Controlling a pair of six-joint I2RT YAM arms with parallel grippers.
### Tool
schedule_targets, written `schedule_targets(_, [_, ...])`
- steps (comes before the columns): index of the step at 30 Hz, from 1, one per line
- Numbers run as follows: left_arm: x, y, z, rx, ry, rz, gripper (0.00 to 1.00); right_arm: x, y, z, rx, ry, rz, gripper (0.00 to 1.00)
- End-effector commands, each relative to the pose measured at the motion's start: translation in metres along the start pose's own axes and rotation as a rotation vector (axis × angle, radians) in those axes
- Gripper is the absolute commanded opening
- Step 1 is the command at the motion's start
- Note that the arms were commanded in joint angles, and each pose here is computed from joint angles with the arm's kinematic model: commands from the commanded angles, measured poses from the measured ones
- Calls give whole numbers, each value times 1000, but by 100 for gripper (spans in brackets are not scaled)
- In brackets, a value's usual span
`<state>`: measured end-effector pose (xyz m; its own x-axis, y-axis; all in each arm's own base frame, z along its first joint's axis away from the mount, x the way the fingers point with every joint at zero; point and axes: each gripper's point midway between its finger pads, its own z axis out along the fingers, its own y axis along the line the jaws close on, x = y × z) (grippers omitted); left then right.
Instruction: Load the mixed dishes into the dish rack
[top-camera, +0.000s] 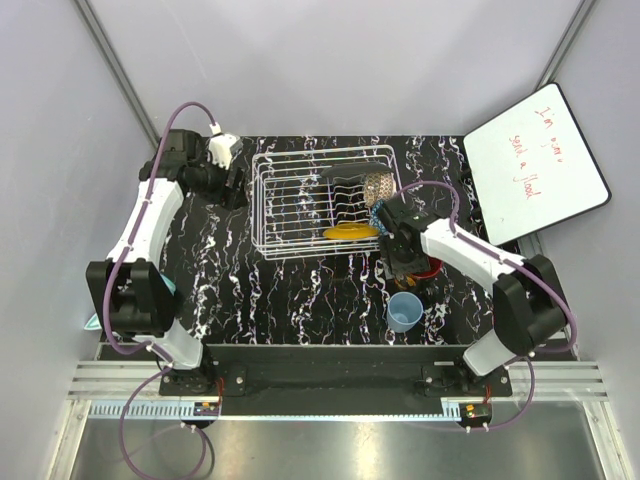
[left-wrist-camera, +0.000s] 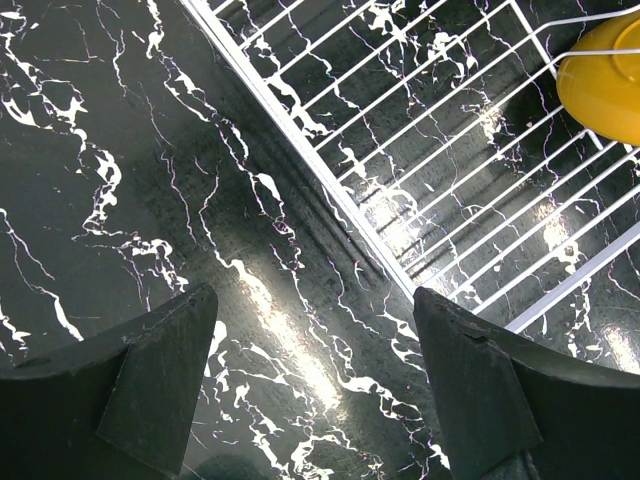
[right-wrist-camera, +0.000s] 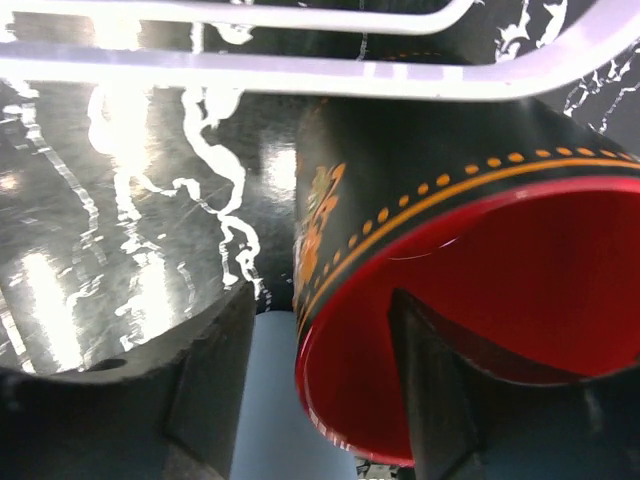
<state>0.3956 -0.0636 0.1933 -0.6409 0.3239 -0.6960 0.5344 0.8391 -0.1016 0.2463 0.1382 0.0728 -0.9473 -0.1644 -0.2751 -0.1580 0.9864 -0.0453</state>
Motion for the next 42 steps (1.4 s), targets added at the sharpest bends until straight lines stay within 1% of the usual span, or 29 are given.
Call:
schedule_targets(1, [-22,0,-17,-39,-85,55,83,-8,-5,0,77,-25,3,59])
schedule_targets(4, [-22,-1,-17,-34,-88,56,83,-2,-7,5,91,-8,14,43])
schedule_targets(5, [-22,-1,-17,-34,-88,57,83,0,-8,5,94,-4,16,30])
schedule_targets(8, [-24,-1,-17,-29,-94,55,83,0,-7,4,90,-11,36,20])
schedule_targets(11, [-29,-2,-19,-22,-107,57,83,-2,-9,-1,93,-30,47,6])
schedule_targets(12, [-31,-3,-19,-20,-111,59,83,-5,-11,-7,93,-57,55,0])
schedule_targets(16, [-49,-10,-26,-6,-152,69,84,-15,-16,-32,87,-139,77,0])
schedule_targets(18, [-55,-15,-26,9,-157,69,84,-27,-17,-55,66,-220,99,0])
schedule_targets(20, [-70,-23,-30,27,-183,76,84,-39,-17,-76,44,-287,116,0])
schedule_targets(21, [-70,-24,-27,37,-173,67,84,-44,-20,-88,44,-324,120,0])
schedule_targets(22, [-80,-30,-29,48,-190,75,84,-47,-22,-95,48,-340,122,0])
schedule_targets(23, [-83,-32,-29,54,-195,76,84,-56,-23,-109,40,-379,122,0])
schedule_targets(25, [-90,-39,-29,82,-206,71,84,-62,-26,-123,51,-408,124,0])
schedule_targets(27, [-98,-45,-32,97,-225,64,84,-80,-28,-154,30,-494,144,0])
schedule_targets(29, [-107,-56,-38,143,-251,55,86,-99,-18,-197,-71,-607,165,0])
schedule_targets(30, [-118,-67,-48,196,-284,21,90,-116,-10,-221,-140,-706,184,0])
schedule_targets(31, [-124,-75,-55,243,-300,-12,92,-123,-8,-251,-216,-813,209,0])
schedule_targets(32, [-129,-83,-61,302,-313,-47,93,-129,4,-271,-312,-886,201,0])
schedule_targets(33, [-140,-102,-80,424,-341,-97,94,-154,12,-315,-429,-1092,229,0])
schedule_targets(34, [-145,-110,-85,487,-339,-134,94,-149,15,-329,-510,-1179,240,0])
schedule_targets(35, [-152,-121,-97,550,-342,-171,94,-154,15,-347,-565,-1281,259,0])
schedule_targets(36, [-153,-136,-109,652,-338,-173,94,-166,11,-401,-681,-1511,305,0])
schedule_targets(37, [-155,-144,-115,703,-330,-188,93,-169,15,-396,-742,-1542,337,0])
schedule_targets(38, [-158,-150,-120,758,-308,-228,93,-172,21,-408,-818,-1585,325,0])
schedule_targets(39, [-158,-162,-129,839,-292,-228,93,-178,21,-424,-875,-1641,326,0])
schedule_targets(40, [-158,-168,-132,872,-278,-236,92,-191,32,-426,-934,-1621,320,0])
schedule_targets(41, [-158,-174,-135,902,-265,-246,92,-193,44,-429,-996,-1611,279,0])
schedule_targets(42, [-157,-184,-137,935,-253,-232,92,-195,46,-444,-1055,-1664,271,0])
